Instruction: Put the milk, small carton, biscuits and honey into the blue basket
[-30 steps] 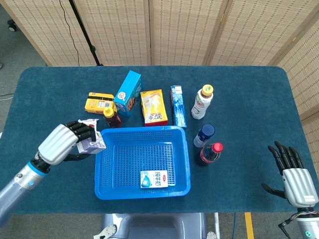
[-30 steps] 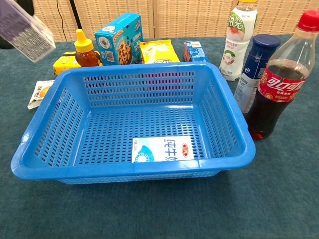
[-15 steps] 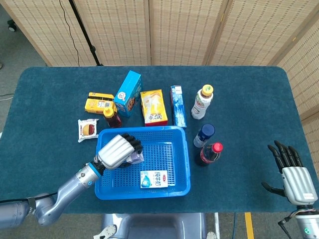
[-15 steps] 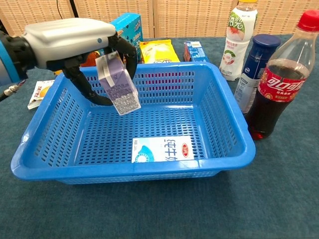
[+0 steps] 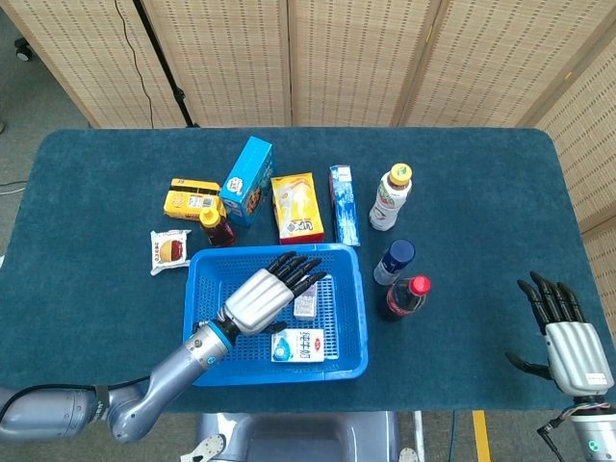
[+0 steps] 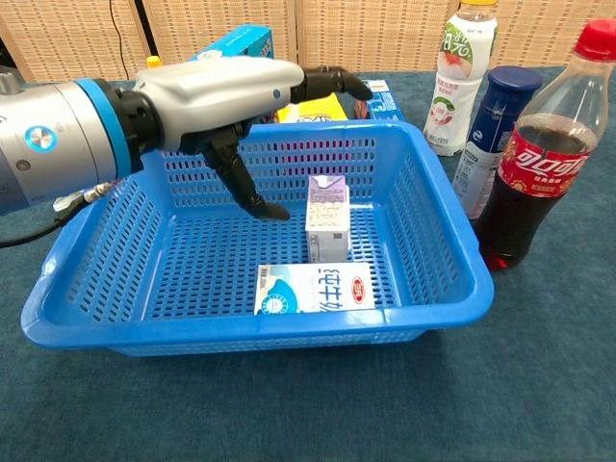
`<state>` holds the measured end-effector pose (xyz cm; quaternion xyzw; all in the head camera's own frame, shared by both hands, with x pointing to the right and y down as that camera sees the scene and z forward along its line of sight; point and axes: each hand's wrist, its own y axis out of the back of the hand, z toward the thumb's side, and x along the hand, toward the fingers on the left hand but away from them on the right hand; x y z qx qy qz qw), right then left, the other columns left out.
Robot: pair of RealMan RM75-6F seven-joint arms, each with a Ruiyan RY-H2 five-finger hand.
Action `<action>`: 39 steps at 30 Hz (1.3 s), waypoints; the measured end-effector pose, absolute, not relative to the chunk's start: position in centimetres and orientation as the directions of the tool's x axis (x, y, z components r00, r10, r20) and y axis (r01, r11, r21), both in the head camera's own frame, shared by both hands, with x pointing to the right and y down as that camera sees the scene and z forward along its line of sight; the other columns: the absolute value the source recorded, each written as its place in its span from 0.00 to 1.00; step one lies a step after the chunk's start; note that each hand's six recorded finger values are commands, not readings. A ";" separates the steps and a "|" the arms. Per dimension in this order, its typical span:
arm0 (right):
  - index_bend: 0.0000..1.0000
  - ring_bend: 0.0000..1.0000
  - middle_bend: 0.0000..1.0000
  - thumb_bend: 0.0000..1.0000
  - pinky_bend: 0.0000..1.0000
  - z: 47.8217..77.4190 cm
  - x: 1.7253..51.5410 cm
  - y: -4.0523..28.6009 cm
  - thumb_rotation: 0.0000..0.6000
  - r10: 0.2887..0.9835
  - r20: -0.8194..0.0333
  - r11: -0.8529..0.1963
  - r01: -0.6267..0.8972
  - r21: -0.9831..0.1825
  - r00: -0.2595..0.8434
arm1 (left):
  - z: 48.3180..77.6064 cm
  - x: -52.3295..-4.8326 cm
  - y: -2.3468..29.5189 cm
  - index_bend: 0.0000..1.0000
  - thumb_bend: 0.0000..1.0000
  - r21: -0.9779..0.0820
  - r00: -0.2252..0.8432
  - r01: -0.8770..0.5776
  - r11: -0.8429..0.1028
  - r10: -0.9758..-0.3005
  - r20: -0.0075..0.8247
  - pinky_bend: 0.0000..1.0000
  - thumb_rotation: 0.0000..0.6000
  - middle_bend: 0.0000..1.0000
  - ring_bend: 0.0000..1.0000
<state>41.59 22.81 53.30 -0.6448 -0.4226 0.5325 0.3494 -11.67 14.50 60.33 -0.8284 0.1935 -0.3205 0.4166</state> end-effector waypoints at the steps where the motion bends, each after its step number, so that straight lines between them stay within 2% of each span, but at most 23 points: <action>1: 0.00 0.00 0.00 0.00 0.00 53.3 41.6 22.8 1.00 0.917 -0.392 -0.399 0.172 -0.901 0.075 | 59.9 -11.7 14.3 0.00 0.20 -0.819 0.722 -0.072 -0.569 -0.596 0.350 0.03 1.00 0.00 0.00; 7: 0.00 0.00 0.00 0.00 0.00 53.2 41.5 22.9 1.00 0.917 -0.391 -0.400 0.178 -0.899 0.083 | 56.8 -14.7 11.9 0.00 0.20 -0.834 0.695 -0.226 -0.503 -0.683 0.224 0.03 1.00 0.00 0.00; 12: 0.00 0.00 0.00 0.00 0.00 52.9 41.5 22.9 1.00 0.919 -0.385 -0.394 0.183 -0.901 0.082 | 55.0 -19.9 9.6 0.00 0.20 -0.850 0.649 -0.281 -0.446 -0.741 0.174 0.03 1.00 0.00 0.00; 15: 0.00 0.00 0.00 0.00 0.00 53.1 41.3 23.0 1.00 0.916 -0.391 -0.401 0.177 -0.899 0.089 | 54.5 -24.6 7.8 0.00 0.19 -0.871 0.593 -0.277 -0.407 -0.785 0.178 0.03 1.00 0.00 0.00; 21: 0.00 0.00 0.00 0.00 0.00 53.7 40.6 23.1 1.00 0.906 -0.409 -0.422 0.164 -0.892 0.109 | 56.3 -32.5 4.8 0.00 0.15 -0.888 0.464 -0.204 -0.413 -0.839 0.284 0.03 1.00 0.00 0.00; 25: 0.00 0.00 0.00 0.00 0.00 54.2 40.2 23.2 1.00 0.898 -0.425 -0.439 0.157 -0.885 0.119 | 59.2 -35.1 3.6 0.00 0.13 -0.861 0.388 -0.147 -0.486 -0.829 0.402 0.03 1.00 0.00 0.00; 31: 0.00 0.00 0.00 0.00 0.00 55.0 40.4 22.9 1.00 0.889 -0.446 -0.457 0.150 -0.876 0.105 | 63.6 -35.4 1.4 0.00 0.12 -0.816 0.322 -0.093 -0.570 -0.793 0.517 0.05 1.00 0.00 0.00; 39: 0.00 0.00 0.00 0.00 0.00 56.3 40.8 22.3 1.00 0.876 -0.477 -0.483 0.141 -0.864 0.076 | 67.4 -33.8 -1.9 0.00 0.12 -0.794 0.243 -0.025 -0.607 -0.774 0.584 0.05 1.00 0.00 0.00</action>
